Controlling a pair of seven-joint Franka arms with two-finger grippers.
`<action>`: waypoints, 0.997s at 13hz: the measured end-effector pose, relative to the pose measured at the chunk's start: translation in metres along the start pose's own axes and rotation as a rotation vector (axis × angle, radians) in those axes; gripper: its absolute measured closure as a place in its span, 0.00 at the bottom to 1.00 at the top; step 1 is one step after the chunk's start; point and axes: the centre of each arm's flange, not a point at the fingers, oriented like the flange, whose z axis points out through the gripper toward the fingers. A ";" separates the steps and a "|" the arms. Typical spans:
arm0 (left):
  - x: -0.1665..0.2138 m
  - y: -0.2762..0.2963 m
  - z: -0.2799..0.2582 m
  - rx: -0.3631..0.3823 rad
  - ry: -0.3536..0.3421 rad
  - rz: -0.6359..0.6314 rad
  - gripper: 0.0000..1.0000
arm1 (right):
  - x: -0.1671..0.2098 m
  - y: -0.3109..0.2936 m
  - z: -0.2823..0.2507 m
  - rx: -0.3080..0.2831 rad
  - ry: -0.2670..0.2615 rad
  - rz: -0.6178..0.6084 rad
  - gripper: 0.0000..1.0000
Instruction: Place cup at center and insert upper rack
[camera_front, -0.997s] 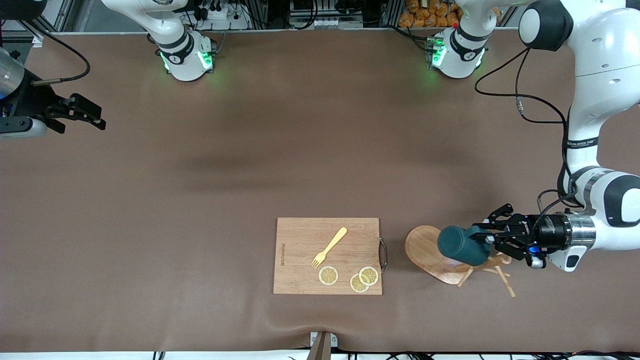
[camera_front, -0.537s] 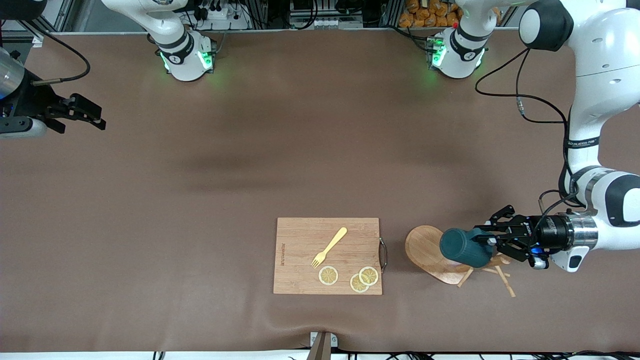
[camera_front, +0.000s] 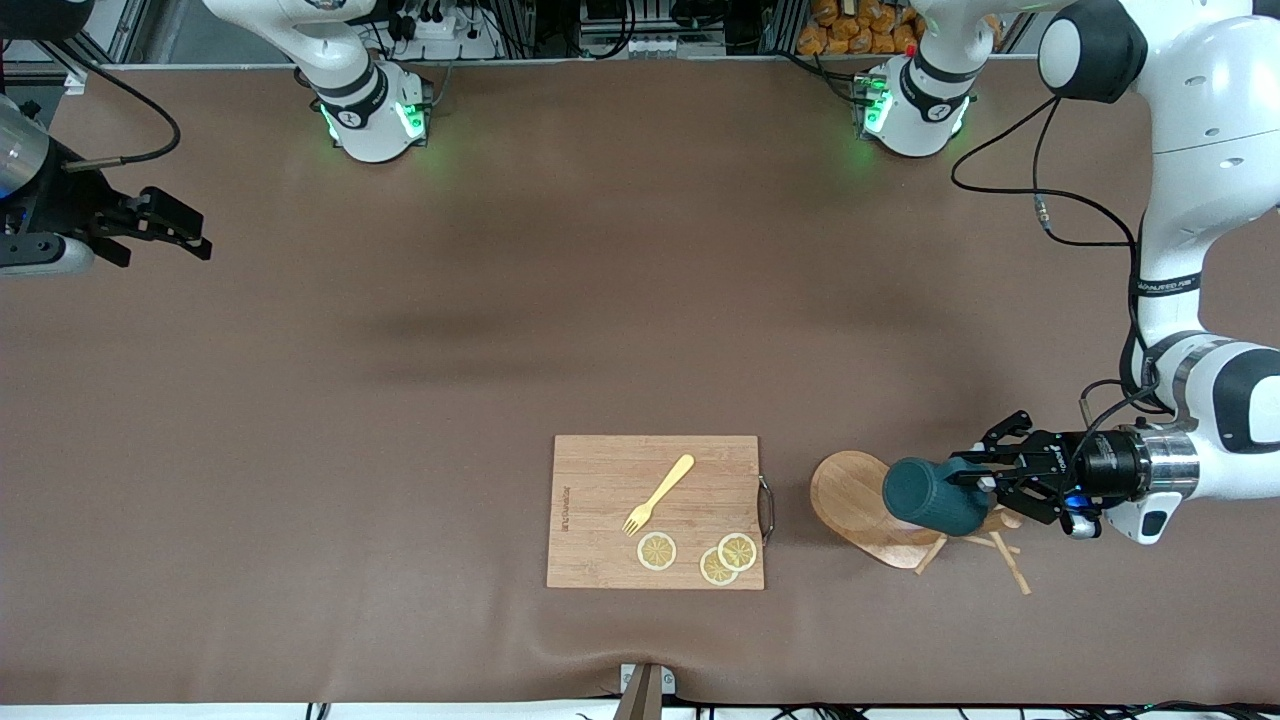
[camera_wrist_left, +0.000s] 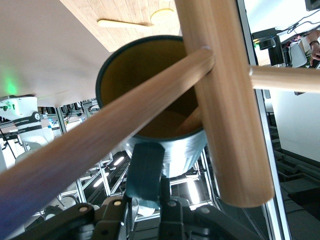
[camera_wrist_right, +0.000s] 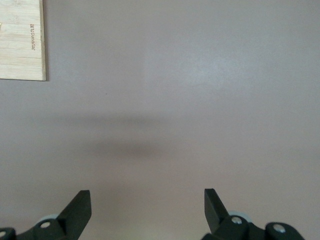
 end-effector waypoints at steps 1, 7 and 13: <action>0.000 0.000 0.000 0.001 0.000 0.000 0.79 | 0.000 0.000 0.000 0.000 0.000 0.000 0.00; -0.001 0.002 0.002 0.005 0.016 0.005 0.79 | 0.000 0.000 0.000 0.000 -0.001 0.000 0.00; -0.002 0.002 0.001 0.010 0.027 0.008 0.72 | 0.000 0.000 0.000 0.000 -0.001 0.000 0.00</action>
